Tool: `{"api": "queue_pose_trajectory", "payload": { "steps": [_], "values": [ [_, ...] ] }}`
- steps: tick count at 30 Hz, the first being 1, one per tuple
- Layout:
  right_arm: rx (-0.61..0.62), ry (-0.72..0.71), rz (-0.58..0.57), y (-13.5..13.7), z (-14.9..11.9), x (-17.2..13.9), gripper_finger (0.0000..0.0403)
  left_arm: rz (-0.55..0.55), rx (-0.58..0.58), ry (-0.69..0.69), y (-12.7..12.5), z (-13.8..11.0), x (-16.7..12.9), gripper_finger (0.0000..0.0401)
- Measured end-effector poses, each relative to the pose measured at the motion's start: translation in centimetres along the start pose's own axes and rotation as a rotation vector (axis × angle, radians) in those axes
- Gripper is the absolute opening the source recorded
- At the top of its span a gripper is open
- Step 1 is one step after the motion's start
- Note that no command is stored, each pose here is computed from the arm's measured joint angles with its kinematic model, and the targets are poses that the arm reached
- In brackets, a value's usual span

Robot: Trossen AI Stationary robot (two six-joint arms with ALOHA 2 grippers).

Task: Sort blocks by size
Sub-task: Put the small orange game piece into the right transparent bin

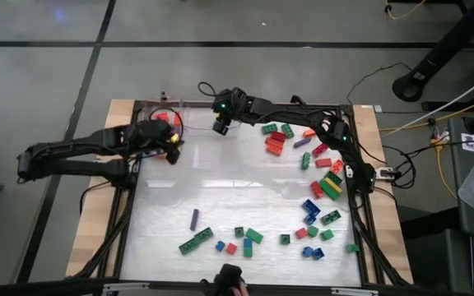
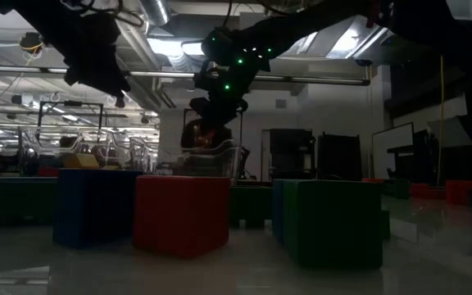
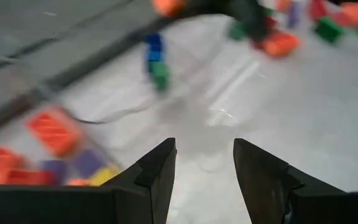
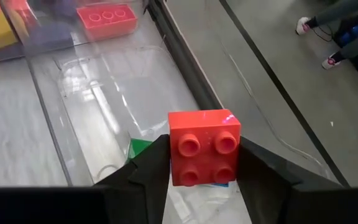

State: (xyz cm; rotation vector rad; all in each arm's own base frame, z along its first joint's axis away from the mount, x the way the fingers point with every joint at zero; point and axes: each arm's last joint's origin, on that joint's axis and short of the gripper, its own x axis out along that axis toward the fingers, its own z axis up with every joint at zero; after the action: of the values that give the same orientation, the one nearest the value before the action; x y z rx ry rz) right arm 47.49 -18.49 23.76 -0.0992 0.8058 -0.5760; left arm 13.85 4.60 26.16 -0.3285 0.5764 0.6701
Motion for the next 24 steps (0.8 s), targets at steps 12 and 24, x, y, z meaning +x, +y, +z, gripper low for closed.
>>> {"api": "queue_pose_trajectory", "payload": {
  "steps": [12,24],
  "values": [
    [0.055,-0.088,-0.027,-0.2,0.9,0.0,0.0168,-0.233,-0.046,0.07,-3.5,-1.6,-1.4,0.015],
    [0.053,-0.059,-0.053,-0.2,0.6,0.0,0.0168,-0.383,-0.19,0.379,-9.0,-5.4,-1.5,0.015]
  ]
}}
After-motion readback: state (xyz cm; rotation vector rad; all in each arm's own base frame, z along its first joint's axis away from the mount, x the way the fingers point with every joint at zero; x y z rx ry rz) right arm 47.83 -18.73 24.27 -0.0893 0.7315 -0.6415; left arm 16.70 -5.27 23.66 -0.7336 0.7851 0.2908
